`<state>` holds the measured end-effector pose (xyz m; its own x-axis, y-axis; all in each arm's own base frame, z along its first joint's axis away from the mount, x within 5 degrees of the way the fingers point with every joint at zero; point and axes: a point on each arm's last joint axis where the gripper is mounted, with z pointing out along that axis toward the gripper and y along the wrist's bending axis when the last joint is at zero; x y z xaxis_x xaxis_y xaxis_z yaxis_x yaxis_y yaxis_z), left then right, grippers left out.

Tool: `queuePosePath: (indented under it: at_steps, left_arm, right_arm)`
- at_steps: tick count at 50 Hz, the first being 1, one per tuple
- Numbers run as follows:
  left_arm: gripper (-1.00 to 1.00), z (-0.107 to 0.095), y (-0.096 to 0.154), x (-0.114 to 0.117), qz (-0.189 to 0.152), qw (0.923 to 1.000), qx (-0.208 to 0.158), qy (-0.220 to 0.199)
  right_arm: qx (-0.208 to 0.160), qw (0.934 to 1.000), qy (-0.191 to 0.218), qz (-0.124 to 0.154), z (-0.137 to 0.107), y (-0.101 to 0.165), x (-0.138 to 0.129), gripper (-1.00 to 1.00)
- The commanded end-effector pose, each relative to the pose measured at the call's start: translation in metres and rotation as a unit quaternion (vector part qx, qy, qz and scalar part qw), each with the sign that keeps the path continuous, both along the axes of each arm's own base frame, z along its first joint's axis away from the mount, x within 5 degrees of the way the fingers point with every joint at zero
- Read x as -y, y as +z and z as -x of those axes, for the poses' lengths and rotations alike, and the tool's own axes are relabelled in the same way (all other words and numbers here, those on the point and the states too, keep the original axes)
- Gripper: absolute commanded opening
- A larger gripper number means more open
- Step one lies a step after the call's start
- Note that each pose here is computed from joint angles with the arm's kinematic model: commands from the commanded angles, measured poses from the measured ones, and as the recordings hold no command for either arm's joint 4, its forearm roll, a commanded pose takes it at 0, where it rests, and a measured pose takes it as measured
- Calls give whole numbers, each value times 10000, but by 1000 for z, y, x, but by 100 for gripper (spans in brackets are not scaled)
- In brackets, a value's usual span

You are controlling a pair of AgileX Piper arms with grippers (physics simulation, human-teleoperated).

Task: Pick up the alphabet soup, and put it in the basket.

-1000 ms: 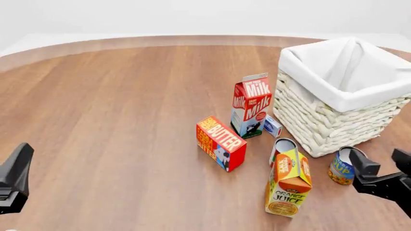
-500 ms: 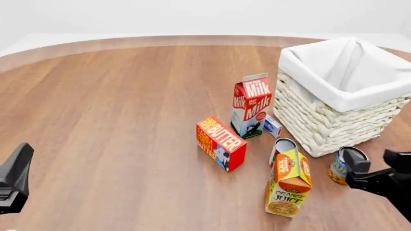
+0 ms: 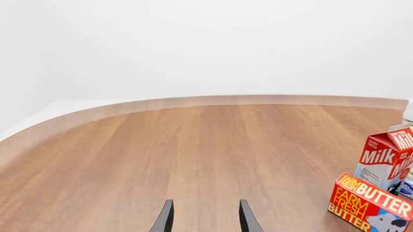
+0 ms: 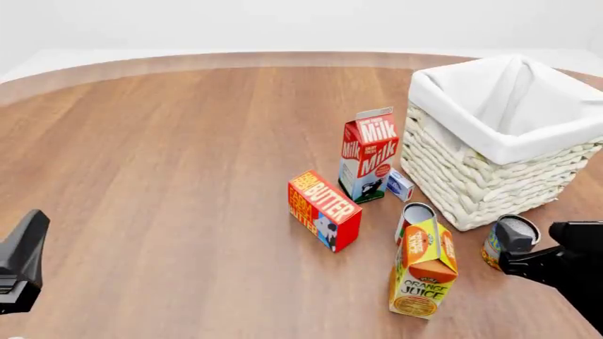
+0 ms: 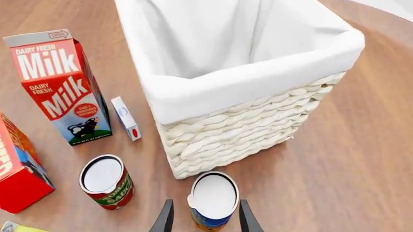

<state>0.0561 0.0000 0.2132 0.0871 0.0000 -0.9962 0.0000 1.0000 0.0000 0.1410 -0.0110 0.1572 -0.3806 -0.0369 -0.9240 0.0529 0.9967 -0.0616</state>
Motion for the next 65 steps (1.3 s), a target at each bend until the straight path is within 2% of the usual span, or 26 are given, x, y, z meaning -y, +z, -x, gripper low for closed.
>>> queuePosePath:
  at_steps: [1, 31, 37, 65]
  left_arm:
    - [100, 0, 0, 0, 0, 10000, 0, 0]
    - [100, 0, 0, 0, 0, 10000, 0, 0]
    - [100, 0, 0, 0, 0, 10000, 0, 0]
    - [100, 0, 0, 0, 0, 10000, 0, 0]
  right_arm:
    - [-85, 10000, -16, -18, -4, -6, 1, 100]
    - [-336, 9993, -148, 70, -18, -30, 8, 100]
    - [-460, 9988, -135, 93, -22, -43, 8, 100]
    - [-664, 9977, -152, -3, -25, -64, 8, 100]
